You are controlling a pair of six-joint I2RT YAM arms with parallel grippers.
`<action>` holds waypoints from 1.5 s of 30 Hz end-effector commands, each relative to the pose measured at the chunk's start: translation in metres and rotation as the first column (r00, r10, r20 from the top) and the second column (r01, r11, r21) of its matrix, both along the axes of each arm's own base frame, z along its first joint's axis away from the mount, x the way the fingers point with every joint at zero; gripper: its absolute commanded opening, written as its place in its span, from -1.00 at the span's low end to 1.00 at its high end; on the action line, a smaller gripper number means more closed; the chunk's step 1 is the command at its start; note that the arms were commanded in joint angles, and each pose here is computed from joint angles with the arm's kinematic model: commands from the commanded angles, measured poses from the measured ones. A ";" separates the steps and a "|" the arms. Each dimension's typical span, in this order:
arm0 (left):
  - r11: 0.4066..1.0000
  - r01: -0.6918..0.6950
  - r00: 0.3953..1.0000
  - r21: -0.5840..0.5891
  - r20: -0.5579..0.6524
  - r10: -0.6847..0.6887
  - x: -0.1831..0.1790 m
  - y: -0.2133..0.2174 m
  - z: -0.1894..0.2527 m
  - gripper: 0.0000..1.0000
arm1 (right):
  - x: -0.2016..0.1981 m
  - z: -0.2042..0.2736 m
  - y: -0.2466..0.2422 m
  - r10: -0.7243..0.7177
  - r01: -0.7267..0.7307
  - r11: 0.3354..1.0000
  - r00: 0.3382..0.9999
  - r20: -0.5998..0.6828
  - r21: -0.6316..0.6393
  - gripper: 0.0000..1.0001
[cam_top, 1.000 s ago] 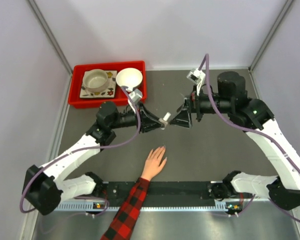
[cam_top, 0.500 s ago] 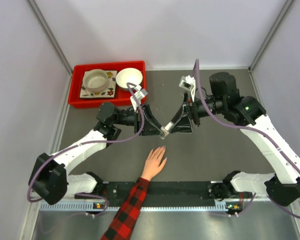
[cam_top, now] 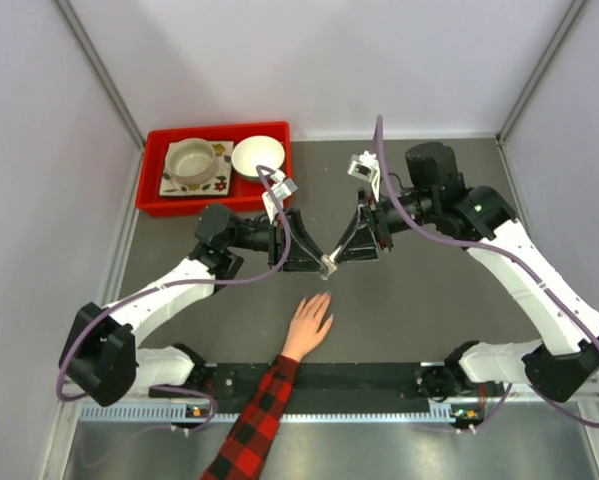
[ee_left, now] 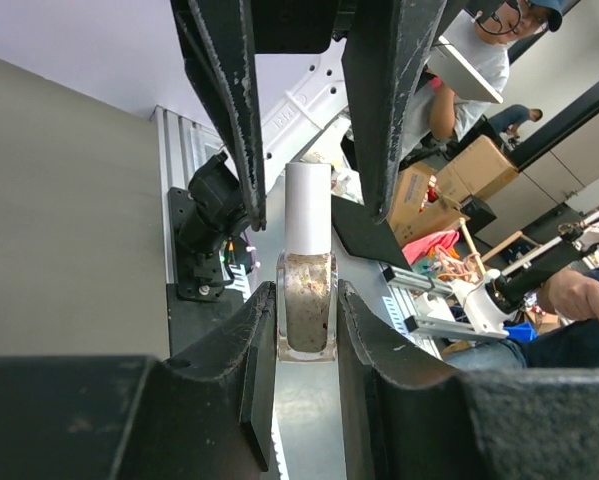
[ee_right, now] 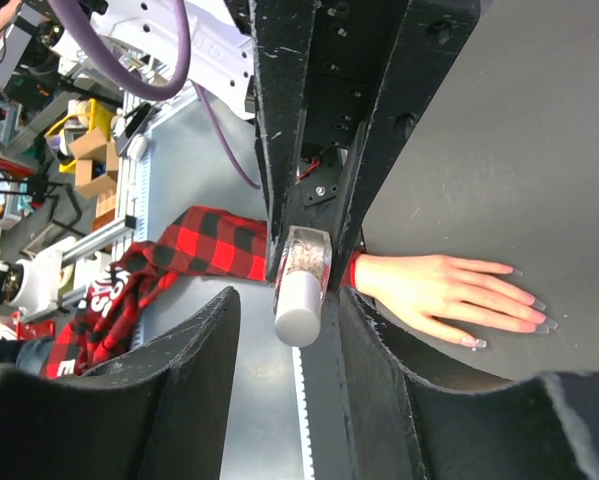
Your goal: Paint the nails
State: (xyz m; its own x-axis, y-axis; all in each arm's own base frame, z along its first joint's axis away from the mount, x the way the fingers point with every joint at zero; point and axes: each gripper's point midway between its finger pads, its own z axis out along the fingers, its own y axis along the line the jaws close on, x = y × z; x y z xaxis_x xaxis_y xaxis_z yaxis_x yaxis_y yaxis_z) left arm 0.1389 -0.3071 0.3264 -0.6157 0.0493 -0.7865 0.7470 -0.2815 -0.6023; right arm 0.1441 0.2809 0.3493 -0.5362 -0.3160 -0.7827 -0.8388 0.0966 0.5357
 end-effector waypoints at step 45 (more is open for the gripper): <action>0.943 -0.333 0.880 0.017 0.365 0.305 -0.003 -0.014 0.010 -1.00 | 0.007 0.018 -0.017 -0.205 0.213 0.976 0.965 0.166 -0.034 0.94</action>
